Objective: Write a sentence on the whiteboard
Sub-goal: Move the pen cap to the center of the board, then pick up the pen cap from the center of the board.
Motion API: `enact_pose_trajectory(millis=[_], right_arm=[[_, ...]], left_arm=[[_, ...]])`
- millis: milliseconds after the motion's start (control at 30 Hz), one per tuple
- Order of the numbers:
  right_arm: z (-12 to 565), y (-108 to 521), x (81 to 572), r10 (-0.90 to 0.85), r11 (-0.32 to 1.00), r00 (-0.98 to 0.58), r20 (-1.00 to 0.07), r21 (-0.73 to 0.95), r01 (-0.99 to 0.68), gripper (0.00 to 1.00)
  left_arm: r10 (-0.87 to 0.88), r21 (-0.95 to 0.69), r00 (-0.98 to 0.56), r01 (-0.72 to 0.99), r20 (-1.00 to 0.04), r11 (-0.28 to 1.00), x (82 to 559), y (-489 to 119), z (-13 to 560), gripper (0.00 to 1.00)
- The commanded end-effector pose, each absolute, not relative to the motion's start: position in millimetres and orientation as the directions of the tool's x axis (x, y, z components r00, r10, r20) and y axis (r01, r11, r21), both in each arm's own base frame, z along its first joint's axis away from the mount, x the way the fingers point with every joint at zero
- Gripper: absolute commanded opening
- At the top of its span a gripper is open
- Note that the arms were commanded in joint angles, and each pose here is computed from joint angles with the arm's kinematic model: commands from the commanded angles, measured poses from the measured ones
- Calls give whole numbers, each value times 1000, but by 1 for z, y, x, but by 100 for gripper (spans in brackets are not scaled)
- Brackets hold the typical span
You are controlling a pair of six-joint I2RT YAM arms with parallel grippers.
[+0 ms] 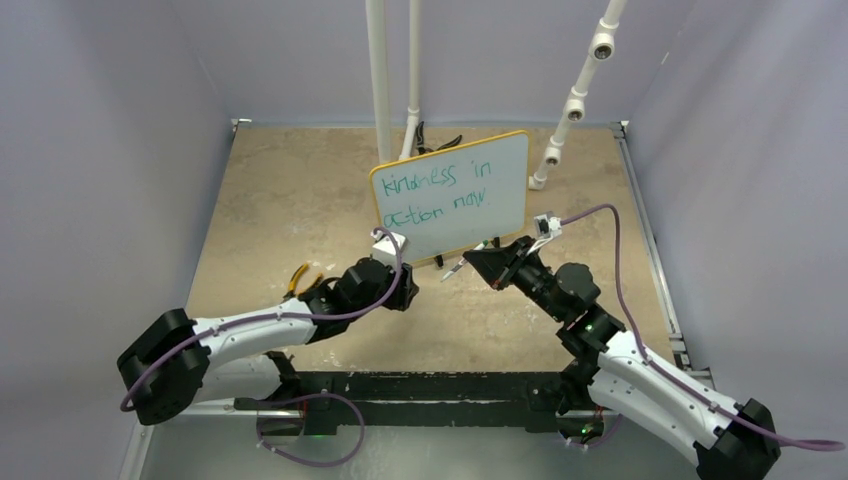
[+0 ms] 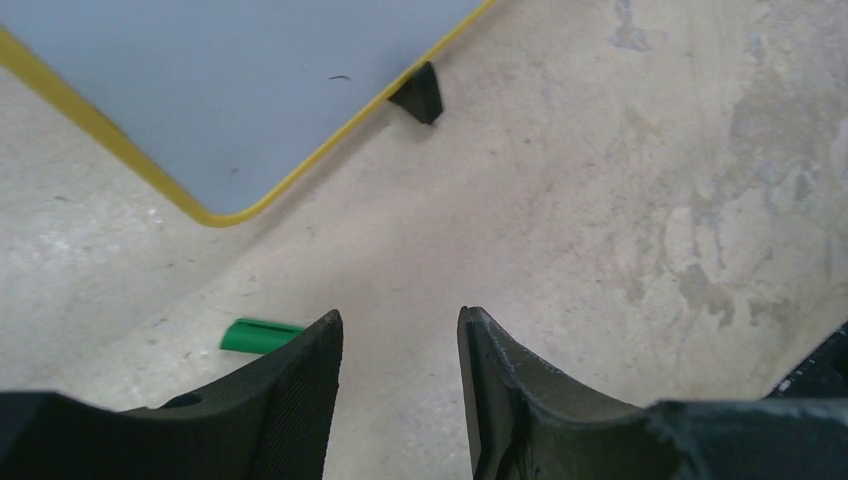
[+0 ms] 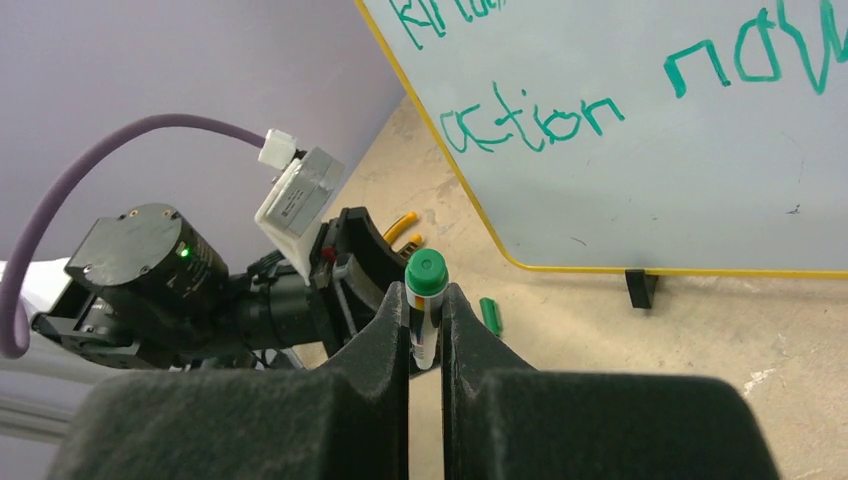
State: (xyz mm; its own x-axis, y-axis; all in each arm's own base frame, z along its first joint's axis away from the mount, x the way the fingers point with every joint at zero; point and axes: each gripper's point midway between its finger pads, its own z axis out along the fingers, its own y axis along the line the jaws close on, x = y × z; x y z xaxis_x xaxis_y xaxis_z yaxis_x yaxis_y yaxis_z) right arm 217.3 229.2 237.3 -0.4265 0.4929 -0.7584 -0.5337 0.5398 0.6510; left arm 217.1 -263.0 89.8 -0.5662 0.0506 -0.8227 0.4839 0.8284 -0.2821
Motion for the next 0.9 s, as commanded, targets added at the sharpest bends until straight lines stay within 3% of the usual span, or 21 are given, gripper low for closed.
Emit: enact_pose_trajectory(millis=[0,400,867], right_arm=[[264,224,220,520,541,-366,-772,629,-558,1],[266,219,217,521,549,-361,-773,628,-551,1],[265,217,216,523,554,-360,-773,629,-546,1]], left_arm=[[75,-206,-523,460,-849,864,241,-246,97,45],[119,-173,-541,458,-833,872,274,-246,78,48],[126,-194,-595,444,-794,875,255,-233,48,51]])
